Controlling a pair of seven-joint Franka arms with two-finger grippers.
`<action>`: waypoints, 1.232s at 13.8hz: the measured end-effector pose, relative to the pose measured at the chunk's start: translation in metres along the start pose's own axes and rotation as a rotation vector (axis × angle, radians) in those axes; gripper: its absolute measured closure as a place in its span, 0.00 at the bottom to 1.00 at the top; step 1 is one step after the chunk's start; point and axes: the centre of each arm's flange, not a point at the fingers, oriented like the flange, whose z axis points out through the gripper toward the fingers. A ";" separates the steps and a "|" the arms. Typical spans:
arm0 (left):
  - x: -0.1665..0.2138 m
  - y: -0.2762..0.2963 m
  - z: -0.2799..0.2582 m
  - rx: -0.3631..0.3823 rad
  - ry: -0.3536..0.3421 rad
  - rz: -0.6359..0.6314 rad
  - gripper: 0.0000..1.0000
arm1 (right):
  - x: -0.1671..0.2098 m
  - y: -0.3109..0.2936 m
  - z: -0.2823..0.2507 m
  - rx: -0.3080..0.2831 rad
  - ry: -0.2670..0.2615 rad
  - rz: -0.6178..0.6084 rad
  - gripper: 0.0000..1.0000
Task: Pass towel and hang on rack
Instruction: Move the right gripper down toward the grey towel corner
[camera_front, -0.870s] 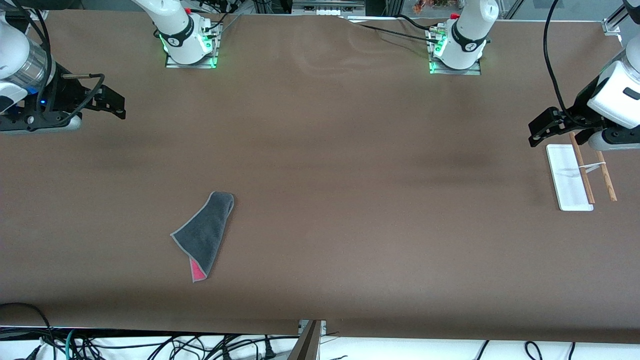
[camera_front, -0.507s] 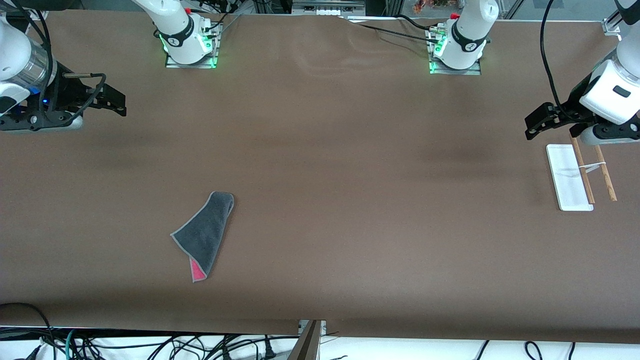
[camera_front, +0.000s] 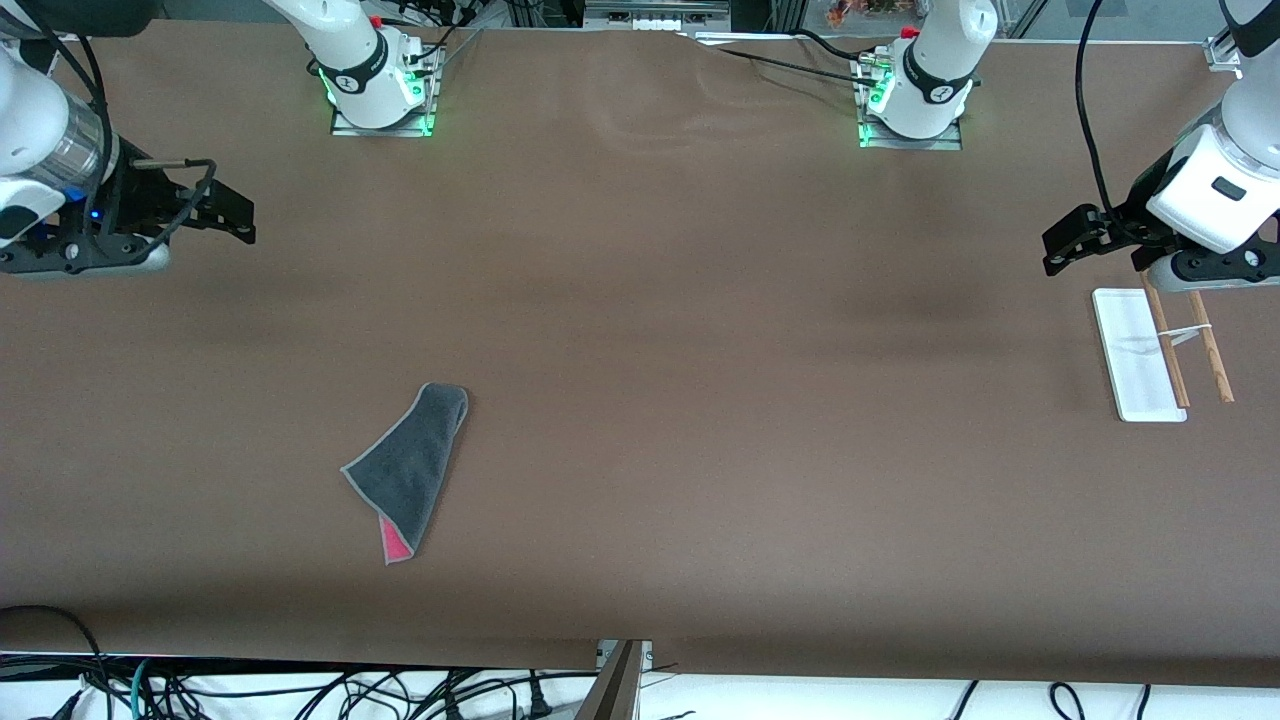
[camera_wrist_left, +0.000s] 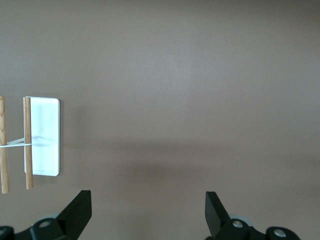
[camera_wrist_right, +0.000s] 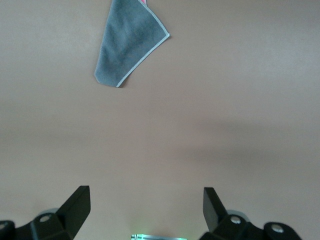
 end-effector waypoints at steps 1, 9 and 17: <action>0.000 -0.001 0.000 0.001 -0.005 -0.002 0.00 | 0.003 0.000 0.004 0.000 -0.001 -0.001 0.00; 0.000 -0.005 0.001 0.002 -0.011 -0.008 0.00 | 0.055 -0.003 0.063 -0.003 0.025 -0.058 0.00; 0.000 -0.005 0.001 0.002 -0.013 -0.008 0.00 | 0.166 0.009 0.260 -0.011 0.170 -0.161 0.01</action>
